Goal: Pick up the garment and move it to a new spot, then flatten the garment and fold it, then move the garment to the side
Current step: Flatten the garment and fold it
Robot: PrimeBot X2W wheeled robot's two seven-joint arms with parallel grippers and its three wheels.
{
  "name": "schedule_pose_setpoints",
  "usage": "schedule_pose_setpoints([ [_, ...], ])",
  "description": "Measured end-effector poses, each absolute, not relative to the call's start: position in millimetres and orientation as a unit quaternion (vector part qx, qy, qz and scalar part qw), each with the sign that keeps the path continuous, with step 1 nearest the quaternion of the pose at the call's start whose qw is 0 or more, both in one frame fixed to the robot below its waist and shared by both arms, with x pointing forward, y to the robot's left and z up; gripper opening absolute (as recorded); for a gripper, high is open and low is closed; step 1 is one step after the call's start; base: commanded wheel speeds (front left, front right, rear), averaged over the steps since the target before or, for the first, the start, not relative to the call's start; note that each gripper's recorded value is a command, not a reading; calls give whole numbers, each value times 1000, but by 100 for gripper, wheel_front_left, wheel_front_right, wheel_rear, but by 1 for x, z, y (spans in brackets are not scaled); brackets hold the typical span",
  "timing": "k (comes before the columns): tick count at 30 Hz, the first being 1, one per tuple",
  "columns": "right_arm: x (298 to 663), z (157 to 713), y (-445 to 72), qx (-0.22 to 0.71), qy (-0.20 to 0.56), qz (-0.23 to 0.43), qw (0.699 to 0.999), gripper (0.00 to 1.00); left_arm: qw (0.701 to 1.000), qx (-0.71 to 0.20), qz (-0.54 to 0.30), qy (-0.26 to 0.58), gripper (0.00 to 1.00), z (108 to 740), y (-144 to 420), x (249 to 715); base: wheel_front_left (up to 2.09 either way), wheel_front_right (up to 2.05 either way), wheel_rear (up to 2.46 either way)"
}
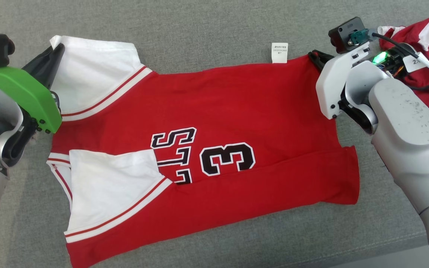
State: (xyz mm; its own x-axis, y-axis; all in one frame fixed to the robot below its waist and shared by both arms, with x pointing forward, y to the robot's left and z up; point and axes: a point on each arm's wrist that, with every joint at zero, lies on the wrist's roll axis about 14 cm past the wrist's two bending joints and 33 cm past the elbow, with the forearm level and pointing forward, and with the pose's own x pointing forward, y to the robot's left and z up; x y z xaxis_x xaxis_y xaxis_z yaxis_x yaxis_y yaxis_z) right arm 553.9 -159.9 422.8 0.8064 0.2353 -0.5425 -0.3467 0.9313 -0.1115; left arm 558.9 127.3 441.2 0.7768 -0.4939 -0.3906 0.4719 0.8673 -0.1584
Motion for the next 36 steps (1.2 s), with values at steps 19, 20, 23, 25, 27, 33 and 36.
schedule_pose_setpoints([
  [19, 499, 460, -167, -65, 156, 164, 972, 0, 950, -97, -252, 154, 0, 472, 133, 472, 0, 0, 0],
  [20, 493, 461, -169, -61, 154, 163, 973, 0, 950, -102, -250, 155, 0, 472, 134, 463, 0, 0, 0],
  [23, 476, 462, -168, -51, 149, 162, 974, 0, 949, -119, -242, 162, 0, 469, 135, 437, 0, 0, 0],
  [25, 466, 462, -167, -43, 147, 162, 975, 0, 949, -130, -235, 167, 0, 466, 135, 422, 0, 0, 0],
  [27, 456, 462, -167, -38, 149, 160, 975, 0, 947, -140, -228, 175, 0, 462, 136, 407, 0, 0, 0],
  [33, 440, 460, -165, -34, 150, 154, 976, 0, 944, -158, -212, 195, 0, 448, 137, 382, 0, 0, 0],
  [36, 435, 459, -165, -29, 151, 147, 977, 3, 942, -141, -213, 216, 16, 433, 137, 371, 0, 0, 0],
])
